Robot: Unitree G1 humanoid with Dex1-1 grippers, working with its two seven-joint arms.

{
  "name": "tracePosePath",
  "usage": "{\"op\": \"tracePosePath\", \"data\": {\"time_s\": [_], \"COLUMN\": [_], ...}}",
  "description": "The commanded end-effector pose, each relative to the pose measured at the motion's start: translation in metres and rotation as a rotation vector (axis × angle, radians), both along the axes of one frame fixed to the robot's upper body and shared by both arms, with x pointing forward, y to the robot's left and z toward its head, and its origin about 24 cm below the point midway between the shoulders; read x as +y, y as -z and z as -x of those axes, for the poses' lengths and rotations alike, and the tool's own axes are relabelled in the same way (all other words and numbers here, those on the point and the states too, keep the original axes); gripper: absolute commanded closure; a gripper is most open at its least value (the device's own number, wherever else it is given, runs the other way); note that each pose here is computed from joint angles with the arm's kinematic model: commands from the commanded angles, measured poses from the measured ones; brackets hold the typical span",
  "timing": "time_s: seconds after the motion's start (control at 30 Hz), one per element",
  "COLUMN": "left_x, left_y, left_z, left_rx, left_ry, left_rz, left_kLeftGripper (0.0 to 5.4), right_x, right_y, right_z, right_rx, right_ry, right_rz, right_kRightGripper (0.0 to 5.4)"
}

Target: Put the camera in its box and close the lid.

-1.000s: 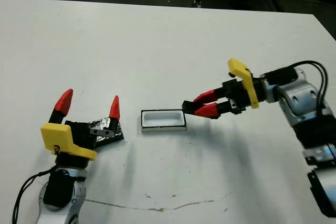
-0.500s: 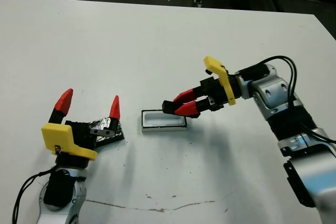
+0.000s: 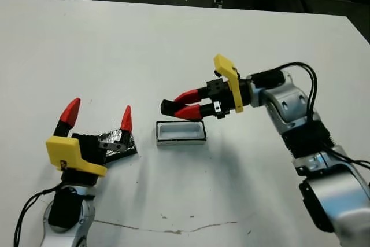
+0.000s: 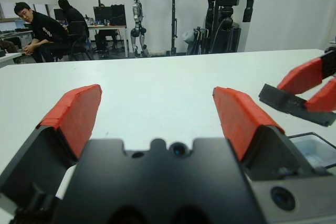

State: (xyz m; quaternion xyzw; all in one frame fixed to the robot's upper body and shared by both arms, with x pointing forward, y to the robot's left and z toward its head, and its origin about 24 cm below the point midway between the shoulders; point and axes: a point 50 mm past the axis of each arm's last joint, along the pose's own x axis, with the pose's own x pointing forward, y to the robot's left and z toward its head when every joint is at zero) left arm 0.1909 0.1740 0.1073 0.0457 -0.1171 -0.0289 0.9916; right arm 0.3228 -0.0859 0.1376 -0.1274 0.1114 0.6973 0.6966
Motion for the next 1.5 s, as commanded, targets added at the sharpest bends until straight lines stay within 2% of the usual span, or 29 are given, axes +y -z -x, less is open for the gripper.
{"op": "tracePosePath", "data": {"time_s": [0.03,0.53,0.67,0.9,1.1,1.33,1.5], "left_x": [0.000,-0.001,-0.001,-0.002,-0.001,-0.001,-0.001], "left_y": [0.004,0.004,0.005,0.005,0.005,0.005,0.004], "left_z": [0.001,0.001,0.001,0.001,0.001,0.001,0.002], "left_rx": [0.026,0.025,0.025,0.025,0.027,0.028,0.026], "left_ry": [0.001,-0.006,-0.003,-0.006,-0.002,-0.004,-0.014], "left_rz": [0.005,0.000,0.002,0.002,0.008,0.003,-0.010], "left_kLeftGripper": [0.00,0.00,0.00,0.00,0.00,0.00,0.00], "right_x": [0.000,0.011,0.011,0.008,0.007,0.001,-0.006], "right_y": [0.002,0.020,0.022,0.026,0.025,0.027,0.026], "right_z": [0.004,0.013,0.015,0.013,0.013,0.012,0.012], "right_rx": [-0.015,0.000,-0.055,-0.042,-0.074,-0.039,0.014], "right_ry": [0.032,0.027,0.021,0.031,0.032,0.043,0.052], "right_rz": [0.029,0.089,0.137,0.140,0.163,0.179,0.175], "right_kRightGripper": [3.75,3.75,3.75,3.75,3.75,3.75,3.75]}}
